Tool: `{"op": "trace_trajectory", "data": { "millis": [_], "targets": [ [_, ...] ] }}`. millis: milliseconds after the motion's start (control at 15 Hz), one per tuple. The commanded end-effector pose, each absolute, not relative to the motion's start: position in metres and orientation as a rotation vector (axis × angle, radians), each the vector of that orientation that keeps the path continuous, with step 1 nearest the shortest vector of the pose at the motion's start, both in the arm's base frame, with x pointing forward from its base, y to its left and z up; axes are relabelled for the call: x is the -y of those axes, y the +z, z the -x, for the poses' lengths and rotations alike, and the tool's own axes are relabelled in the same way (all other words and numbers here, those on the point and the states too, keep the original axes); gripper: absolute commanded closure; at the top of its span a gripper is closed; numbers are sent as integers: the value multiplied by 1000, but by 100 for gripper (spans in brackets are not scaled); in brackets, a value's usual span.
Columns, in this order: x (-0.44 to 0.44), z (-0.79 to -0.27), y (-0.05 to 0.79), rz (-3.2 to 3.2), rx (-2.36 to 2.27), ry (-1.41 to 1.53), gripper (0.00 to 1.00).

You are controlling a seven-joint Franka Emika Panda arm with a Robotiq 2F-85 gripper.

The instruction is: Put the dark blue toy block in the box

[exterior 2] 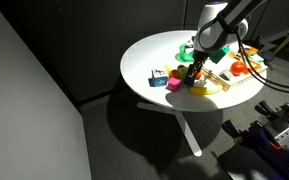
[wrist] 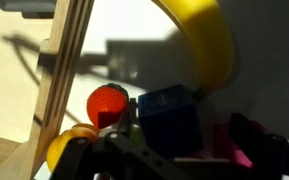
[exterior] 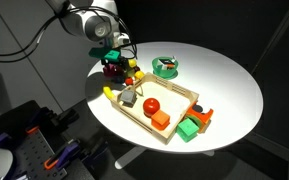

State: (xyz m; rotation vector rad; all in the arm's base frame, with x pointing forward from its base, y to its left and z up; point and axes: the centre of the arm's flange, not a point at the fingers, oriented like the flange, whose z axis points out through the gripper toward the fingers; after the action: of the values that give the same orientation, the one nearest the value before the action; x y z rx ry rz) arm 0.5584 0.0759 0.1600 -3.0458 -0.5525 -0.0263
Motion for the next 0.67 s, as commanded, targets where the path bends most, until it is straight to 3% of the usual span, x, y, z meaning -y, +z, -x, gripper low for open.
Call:
{"op": "trace_trajectory", "data": {
  "millis": [0,600],
  "targets": [
    [-71,-567,155,3037,585,-31,0],
    [-75,-568,142,3039,597,-14,0]
  ]
}}
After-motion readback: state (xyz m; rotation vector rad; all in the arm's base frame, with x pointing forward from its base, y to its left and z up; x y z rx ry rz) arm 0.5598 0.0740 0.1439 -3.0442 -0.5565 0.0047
